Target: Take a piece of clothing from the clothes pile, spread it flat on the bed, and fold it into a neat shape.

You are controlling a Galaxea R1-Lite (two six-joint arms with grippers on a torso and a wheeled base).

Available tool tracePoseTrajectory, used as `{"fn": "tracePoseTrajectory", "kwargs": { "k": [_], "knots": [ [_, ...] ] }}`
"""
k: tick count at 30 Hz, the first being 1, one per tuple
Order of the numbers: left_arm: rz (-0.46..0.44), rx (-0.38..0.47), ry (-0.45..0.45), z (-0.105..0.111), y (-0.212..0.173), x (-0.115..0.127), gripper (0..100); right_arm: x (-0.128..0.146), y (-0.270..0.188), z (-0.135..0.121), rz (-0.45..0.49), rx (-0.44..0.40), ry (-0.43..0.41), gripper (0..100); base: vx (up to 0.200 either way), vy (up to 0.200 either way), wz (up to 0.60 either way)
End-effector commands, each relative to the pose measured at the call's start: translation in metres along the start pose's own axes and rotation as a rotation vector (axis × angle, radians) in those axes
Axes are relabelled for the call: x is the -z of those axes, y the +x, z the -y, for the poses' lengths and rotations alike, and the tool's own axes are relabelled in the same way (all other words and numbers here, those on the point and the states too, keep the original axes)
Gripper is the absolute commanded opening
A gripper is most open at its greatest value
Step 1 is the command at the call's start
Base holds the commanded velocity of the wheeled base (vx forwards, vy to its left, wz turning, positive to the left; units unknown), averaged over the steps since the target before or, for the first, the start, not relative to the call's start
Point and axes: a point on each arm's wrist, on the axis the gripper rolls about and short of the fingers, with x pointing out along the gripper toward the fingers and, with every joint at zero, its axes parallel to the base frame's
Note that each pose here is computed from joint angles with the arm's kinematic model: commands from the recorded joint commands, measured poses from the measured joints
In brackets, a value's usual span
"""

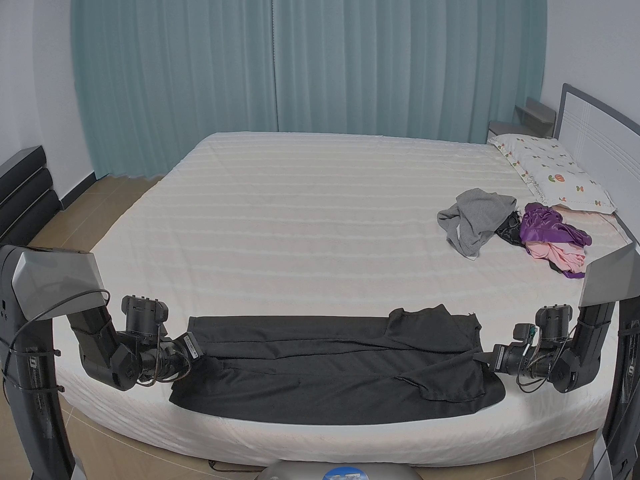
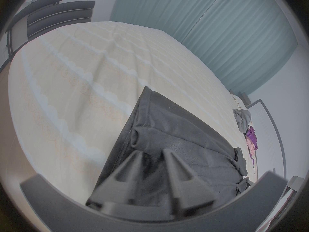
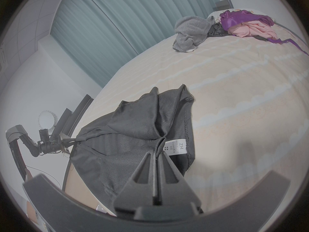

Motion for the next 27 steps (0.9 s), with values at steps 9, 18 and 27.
{"fn": "tracePoseTrajectory", "kwargs": {
  "k": [9,18,27],
  "knots": [
    [0.017,-0.039,-0.038,-0.012,-0.011,-0.004,0,-0.005,-0.002,-0.003,0.026,-0.01,0.034,0,0.0,0.0,0.0],
    [0.011,-0.05,-0.047,-0.016,-0.01,-0.002,0,-0.008,-0.001,-0.004,0.058,-0.02,0.055,0,0.0,0.0,0.0],
    [0.015,-0.046,-0.049,-0.015,-0.009,-0.004,0,-0.007,0.01,0.002,0.045,-0.013,0.061,0,0.0,0.0,0.0]
  ]
}}
